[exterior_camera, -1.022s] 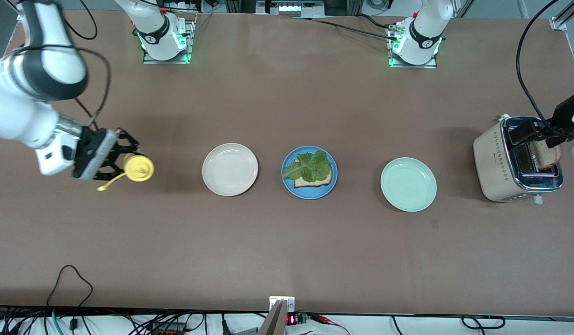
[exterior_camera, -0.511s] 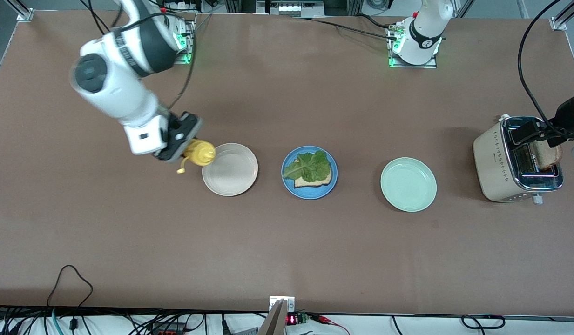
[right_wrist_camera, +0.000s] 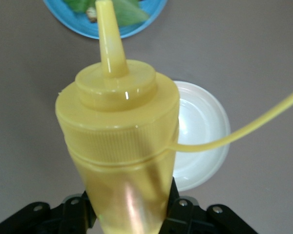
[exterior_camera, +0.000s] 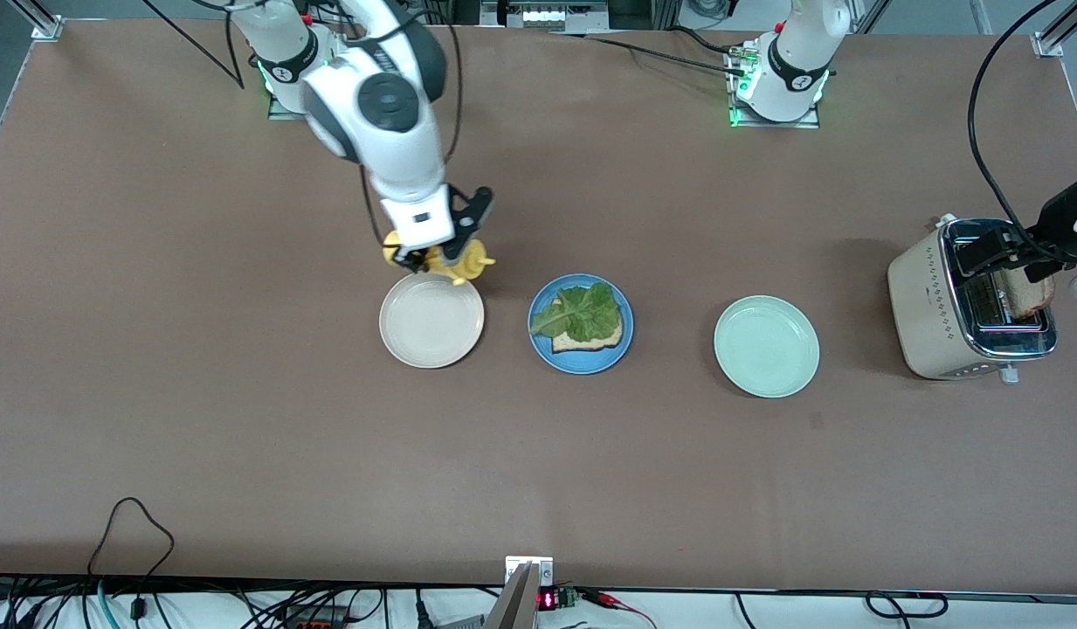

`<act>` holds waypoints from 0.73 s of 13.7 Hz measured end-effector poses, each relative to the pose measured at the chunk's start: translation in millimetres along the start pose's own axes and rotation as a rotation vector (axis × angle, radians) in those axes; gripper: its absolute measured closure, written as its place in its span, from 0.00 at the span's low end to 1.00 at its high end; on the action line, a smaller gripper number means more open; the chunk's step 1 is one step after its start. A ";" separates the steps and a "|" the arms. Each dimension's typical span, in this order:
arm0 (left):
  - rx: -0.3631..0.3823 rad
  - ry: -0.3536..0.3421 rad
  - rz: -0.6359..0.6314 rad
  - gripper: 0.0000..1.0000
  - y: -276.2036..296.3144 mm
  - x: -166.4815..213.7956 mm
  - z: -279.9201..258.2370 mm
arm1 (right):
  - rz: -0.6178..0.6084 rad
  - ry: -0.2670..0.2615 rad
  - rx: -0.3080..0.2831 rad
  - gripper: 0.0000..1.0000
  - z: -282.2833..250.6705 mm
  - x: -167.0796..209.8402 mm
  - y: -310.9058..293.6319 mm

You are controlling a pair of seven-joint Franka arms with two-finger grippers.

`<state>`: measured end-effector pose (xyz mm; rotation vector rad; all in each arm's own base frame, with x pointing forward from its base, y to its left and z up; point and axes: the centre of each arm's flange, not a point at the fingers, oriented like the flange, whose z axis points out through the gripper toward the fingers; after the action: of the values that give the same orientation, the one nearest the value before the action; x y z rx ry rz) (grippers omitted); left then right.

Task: Make sandwich in blue plate with both arms
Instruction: 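Carry the bottle over the blue plate and tilt it above the lettuce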

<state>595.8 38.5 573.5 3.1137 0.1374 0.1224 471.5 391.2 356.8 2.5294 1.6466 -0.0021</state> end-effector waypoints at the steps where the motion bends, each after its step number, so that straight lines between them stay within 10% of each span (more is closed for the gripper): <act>1: 0.000 0.000 0.000 0.00 -0.1 0.0 3.3 | -0.016 -0.012 -0.010 0.44 10.7 11.8 -21.0; 10: 0.003 -0.053 0.024 0.00 13.1 -29.1 22.3 | -0.118 -0.023 -0.047 0.44 67.3 77.2 -73.8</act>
<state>569.9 22.5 549.3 3.1188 0.0997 0.0404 440.2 484.1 277.1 2.3857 1.7627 -0.0028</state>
